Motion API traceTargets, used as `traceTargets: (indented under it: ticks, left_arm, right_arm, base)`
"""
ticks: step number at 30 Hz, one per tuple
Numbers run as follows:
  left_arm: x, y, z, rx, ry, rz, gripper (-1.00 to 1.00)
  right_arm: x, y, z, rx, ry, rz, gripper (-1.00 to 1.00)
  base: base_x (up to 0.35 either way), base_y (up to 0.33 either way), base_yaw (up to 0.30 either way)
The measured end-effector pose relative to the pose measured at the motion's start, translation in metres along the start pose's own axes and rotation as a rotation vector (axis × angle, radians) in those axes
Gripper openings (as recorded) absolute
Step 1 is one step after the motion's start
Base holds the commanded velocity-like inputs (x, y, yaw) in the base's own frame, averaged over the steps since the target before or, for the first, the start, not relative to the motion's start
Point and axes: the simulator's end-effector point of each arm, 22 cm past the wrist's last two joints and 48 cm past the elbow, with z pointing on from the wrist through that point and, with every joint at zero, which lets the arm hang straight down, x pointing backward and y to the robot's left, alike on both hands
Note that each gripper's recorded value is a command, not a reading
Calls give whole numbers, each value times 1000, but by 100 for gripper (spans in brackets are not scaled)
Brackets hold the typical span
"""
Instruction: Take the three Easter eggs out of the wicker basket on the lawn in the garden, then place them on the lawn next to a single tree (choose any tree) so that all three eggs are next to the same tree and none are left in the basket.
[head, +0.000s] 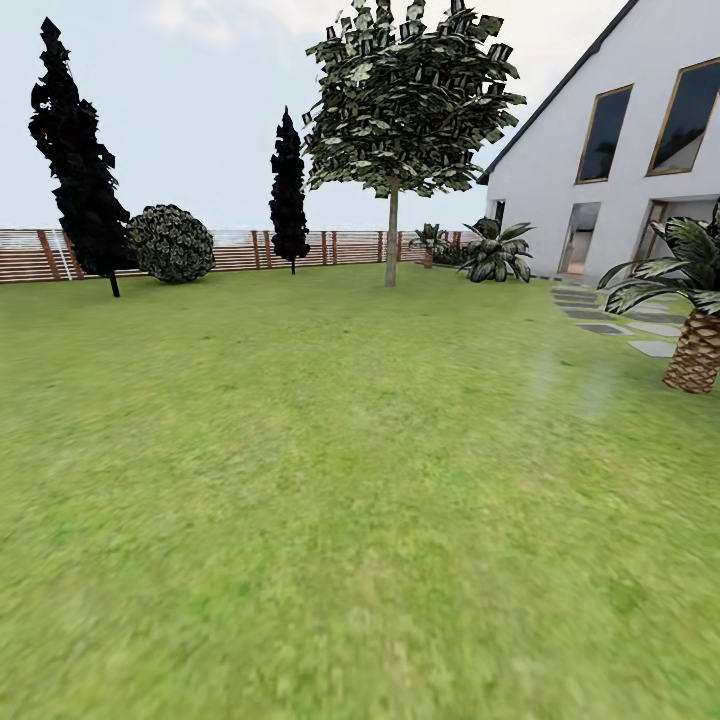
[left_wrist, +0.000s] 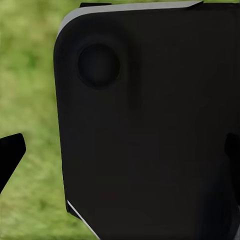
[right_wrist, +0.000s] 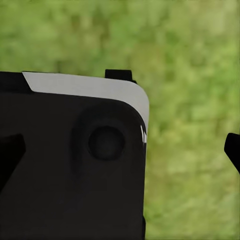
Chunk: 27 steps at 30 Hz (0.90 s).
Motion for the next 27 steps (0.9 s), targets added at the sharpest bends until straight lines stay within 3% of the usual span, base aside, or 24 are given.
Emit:
traceTargets:
  ticks: [12,27]
  left_arm:
    - [1,0,0,0,2,0,100]
    - [3,0,0,0,8,0,100]
  right_arm:
    - [1,2,0,-3,3,-1,100]
    - [4,0,0,0,10,-6,100]
  base:
    - [0,0,174]
    - [0,0,80]
